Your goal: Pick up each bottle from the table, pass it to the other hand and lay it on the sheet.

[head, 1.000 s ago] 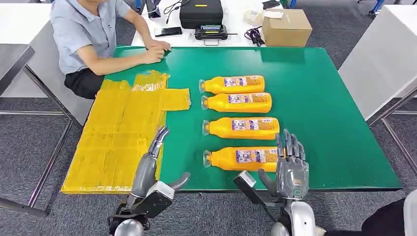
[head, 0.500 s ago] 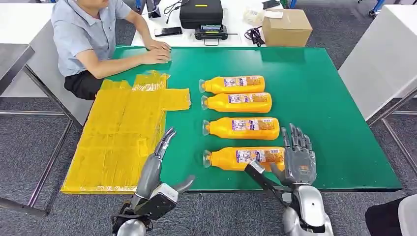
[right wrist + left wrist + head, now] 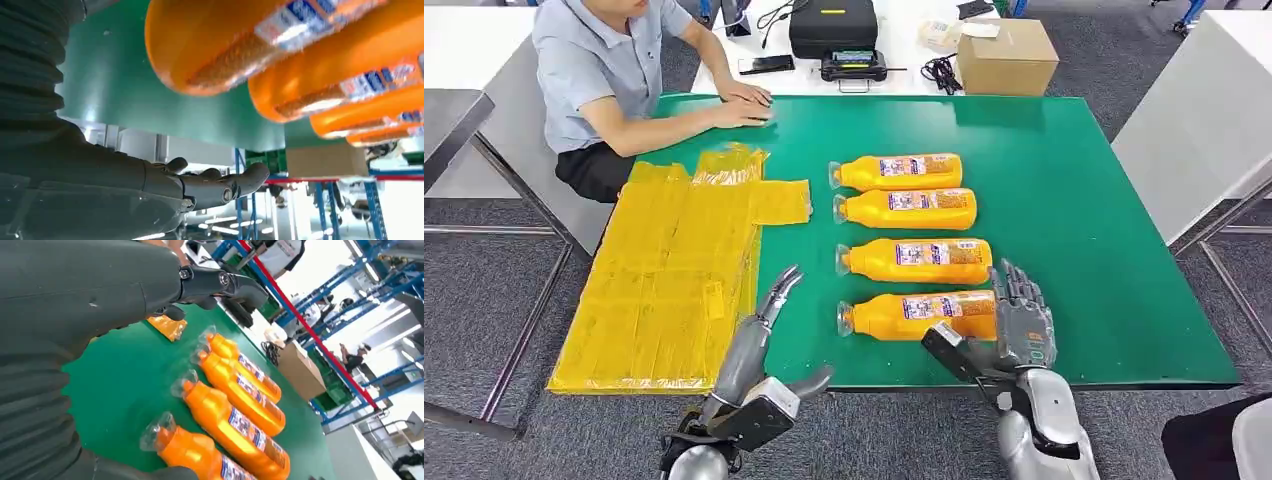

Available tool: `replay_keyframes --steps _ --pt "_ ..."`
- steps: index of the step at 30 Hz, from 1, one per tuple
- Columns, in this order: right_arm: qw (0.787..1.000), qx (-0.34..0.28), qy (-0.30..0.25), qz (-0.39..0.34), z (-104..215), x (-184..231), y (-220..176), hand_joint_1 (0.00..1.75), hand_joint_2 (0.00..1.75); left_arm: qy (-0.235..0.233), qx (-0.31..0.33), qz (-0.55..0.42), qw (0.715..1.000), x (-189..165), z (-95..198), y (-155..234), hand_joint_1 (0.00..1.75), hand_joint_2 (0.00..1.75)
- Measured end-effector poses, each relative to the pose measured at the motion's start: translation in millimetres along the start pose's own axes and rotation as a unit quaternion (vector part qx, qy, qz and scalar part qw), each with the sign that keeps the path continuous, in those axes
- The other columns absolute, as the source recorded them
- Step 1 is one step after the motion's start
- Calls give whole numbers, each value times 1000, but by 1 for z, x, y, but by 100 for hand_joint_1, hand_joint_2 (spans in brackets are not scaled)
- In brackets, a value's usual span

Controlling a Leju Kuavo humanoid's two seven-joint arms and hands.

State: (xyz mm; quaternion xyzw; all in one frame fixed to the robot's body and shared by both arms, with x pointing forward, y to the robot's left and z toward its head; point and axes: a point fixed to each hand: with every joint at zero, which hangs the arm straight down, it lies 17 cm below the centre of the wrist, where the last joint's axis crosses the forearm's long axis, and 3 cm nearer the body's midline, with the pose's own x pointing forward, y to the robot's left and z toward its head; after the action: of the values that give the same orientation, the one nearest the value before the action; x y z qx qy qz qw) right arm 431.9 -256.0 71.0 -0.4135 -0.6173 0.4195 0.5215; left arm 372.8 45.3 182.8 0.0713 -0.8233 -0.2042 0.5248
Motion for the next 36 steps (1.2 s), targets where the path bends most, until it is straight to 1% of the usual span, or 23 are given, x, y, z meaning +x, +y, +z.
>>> replay_keyframes --steps 6,15,19,36 --pt "999 25 -4 -23 5 4 16 0 175 7 -15 -1 1000 -1 1 -7 0 175" --pt "999 42 -9 -25 8 8 27 0 175 7 -27 4 1000 2 1 -13 0 175" --pt "998 54 -19 -23 10 15 34 0 175 9 -39 15 999 2 1 -18 0 175" --pt "997 64 -30 -20 11 21 41 0 175 8 -42 16 999 3 1 -21 0 175"
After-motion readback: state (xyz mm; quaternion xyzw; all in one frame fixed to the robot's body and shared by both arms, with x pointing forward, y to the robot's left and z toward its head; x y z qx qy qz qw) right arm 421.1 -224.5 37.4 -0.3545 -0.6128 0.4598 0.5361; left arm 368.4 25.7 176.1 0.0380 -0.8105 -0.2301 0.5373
